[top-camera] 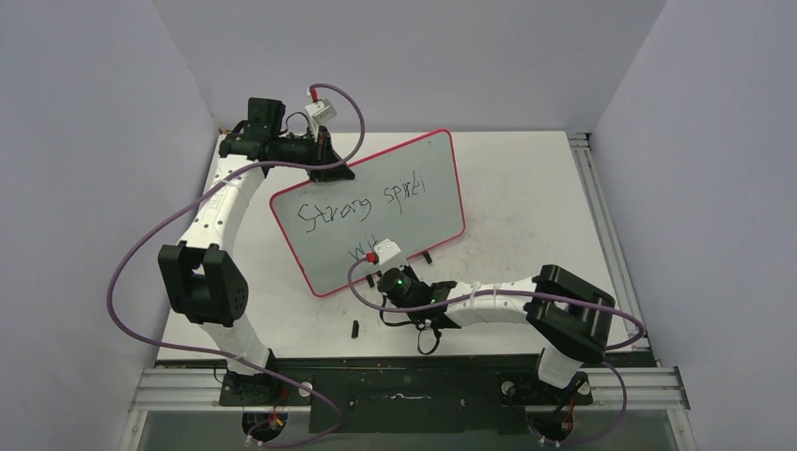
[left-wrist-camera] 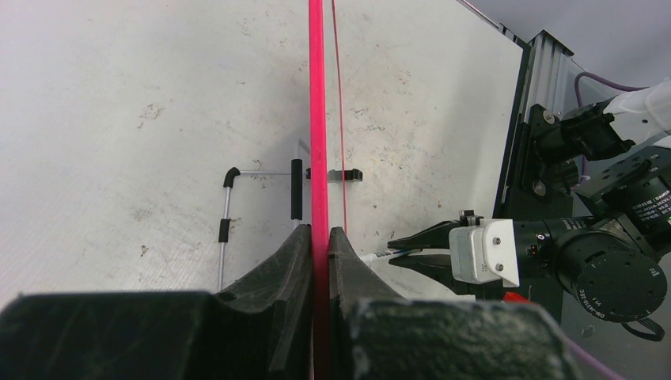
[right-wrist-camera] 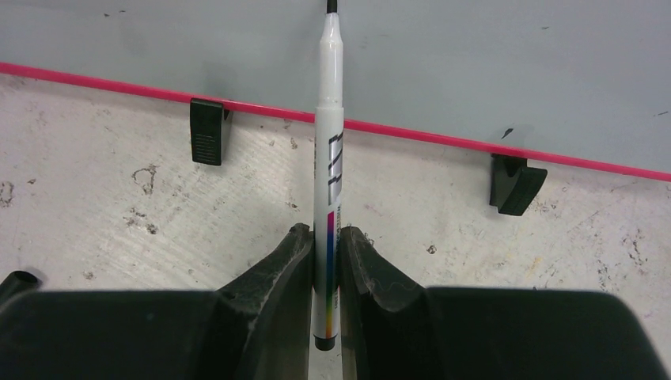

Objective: Write a sentence on the whiteboard

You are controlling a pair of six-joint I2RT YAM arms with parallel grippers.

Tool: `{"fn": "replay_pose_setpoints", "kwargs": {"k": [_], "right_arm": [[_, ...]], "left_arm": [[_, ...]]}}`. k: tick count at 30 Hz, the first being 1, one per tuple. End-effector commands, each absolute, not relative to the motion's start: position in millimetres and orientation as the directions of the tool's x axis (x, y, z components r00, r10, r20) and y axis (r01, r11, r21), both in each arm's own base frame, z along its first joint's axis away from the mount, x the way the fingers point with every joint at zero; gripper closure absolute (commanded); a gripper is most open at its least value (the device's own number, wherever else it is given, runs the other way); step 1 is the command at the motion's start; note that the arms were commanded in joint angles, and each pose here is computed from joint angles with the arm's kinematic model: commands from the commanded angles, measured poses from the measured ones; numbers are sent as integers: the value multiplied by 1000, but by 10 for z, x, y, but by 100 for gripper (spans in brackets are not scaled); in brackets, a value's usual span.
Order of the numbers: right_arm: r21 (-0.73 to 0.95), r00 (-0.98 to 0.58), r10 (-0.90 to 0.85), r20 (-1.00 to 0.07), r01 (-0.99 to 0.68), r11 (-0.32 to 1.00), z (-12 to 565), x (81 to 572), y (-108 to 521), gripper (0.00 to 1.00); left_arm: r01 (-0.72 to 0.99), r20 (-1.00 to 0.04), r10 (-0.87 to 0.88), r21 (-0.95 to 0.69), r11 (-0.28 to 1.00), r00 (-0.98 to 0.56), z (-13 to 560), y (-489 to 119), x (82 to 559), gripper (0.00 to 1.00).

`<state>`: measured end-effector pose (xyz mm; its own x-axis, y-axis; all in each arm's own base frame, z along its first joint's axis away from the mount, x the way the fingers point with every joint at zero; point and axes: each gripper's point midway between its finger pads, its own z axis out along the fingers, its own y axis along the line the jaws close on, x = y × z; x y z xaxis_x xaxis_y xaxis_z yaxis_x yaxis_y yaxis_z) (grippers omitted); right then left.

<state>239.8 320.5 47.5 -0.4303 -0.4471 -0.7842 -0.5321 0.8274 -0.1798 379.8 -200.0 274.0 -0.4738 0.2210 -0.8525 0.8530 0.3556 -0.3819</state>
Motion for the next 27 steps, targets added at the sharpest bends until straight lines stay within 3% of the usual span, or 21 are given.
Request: {"fn": "replay_pose_setpoints", "kwargs": {"k": [1,27], "right_arm": [[-171,-433,-437,-788,-529,831,486,2380,3224,95],[-190,-324,-364,-873,-461,867,1287,2680,3174,95]], "left_arm": [[804,-770,264,-492,335,-581,2492,-2071,3519,100],[805,-772,263,-491,333,-579,2504,-2076,3514,100]]}}
